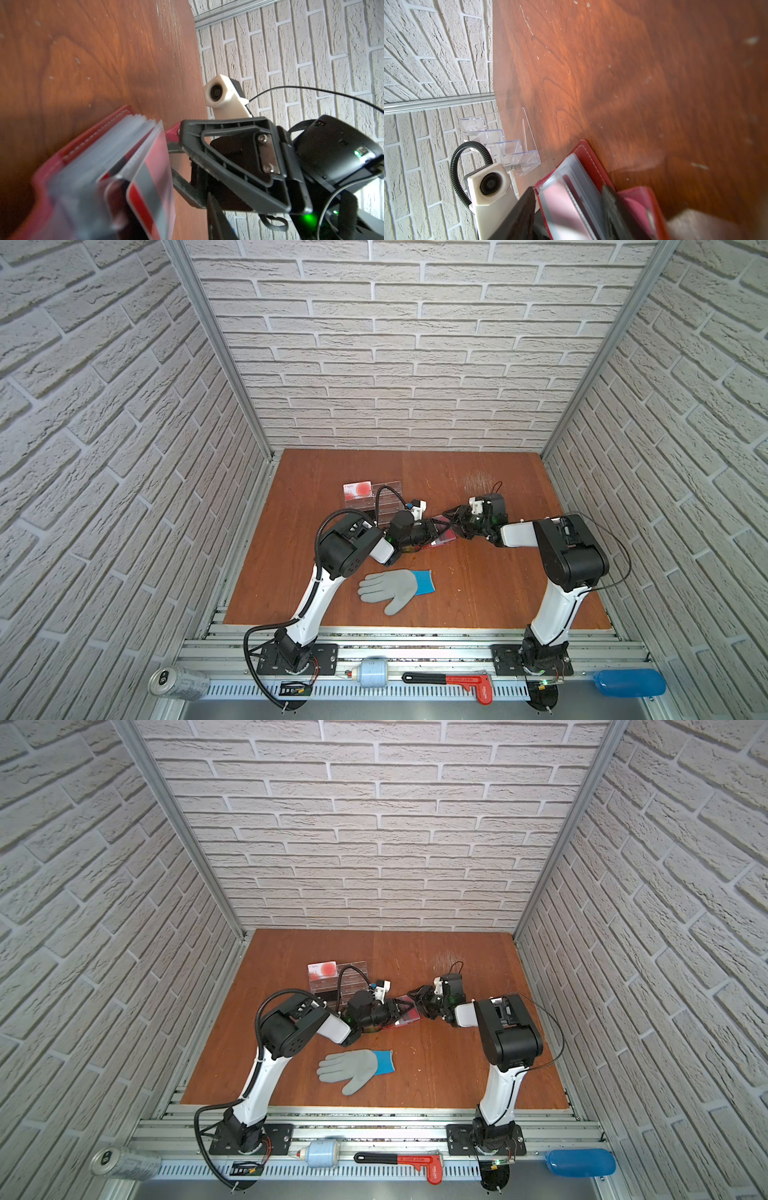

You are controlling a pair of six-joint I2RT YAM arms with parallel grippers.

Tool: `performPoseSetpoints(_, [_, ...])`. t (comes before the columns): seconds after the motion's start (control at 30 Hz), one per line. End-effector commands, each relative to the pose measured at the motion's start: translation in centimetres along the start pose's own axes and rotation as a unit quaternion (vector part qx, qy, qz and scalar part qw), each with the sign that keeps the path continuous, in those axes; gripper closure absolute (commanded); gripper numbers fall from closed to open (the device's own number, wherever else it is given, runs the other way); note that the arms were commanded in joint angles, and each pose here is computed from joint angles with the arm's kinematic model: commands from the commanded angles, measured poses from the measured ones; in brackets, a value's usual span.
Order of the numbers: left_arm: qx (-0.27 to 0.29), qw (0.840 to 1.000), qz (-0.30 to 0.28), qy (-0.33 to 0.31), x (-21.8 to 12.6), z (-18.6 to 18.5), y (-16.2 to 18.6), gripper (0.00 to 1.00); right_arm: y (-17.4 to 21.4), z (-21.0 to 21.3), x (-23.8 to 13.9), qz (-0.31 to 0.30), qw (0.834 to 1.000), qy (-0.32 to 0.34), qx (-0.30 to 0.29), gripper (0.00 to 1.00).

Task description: Take the credit cards out of the card holder

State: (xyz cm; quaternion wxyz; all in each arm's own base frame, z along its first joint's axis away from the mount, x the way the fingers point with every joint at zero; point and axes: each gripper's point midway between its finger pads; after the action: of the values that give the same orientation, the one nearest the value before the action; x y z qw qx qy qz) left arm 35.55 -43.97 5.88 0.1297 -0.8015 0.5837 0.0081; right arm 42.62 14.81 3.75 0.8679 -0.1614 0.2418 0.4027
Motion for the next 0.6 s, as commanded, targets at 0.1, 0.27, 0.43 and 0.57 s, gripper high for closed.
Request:
performPoseSetpoints(0.1, [0.022, 0.999, 0.007, 0.036, -0.4, -1.5, 0.7, 0.67, 3.6, -2.2, 0.5, 0.066, 0.997, 0.015, 0.031, 0.47])
performPoseSetpoints(0.27, [0.022, 0.999, 0.012, 0.044, -0.7, -1.8, 0.8, 0.67, 3.3, -2.7, 0.4, 0.063, 0.997, 0.017, 0.037, 0.46])
performPoseSetpoints(0.43, [0.015, 0.999, 0.018, 0.049, -1.0, -1.5, 1.1, 0.67, 3.0, -2.9, 0.4, 0.061, 0.997, 0.018, 0.038, 0.46])
performPoseSetpoints(0.57, [0.009, 0.999, 0.014, 0.050, -1.5, -1.2, 0.9, 0.67, 3.0, -3.5, 0.6, 0.060, 0.997, 0.025, 0.040, 0.46])
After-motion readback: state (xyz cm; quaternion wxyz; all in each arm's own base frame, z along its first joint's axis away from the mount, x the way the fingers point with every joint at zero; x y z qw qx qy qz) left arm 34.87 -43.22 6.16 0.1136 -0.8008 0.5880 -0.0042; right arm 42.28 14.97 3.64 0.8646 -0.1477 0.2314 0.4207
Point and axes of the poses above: each gripper's point midway between its finger pads, its own x axis out along the fingers, its own z axis along the line the jaws close on, y = z × x, and after that the axes turned 5 degrees about -x, right-handed
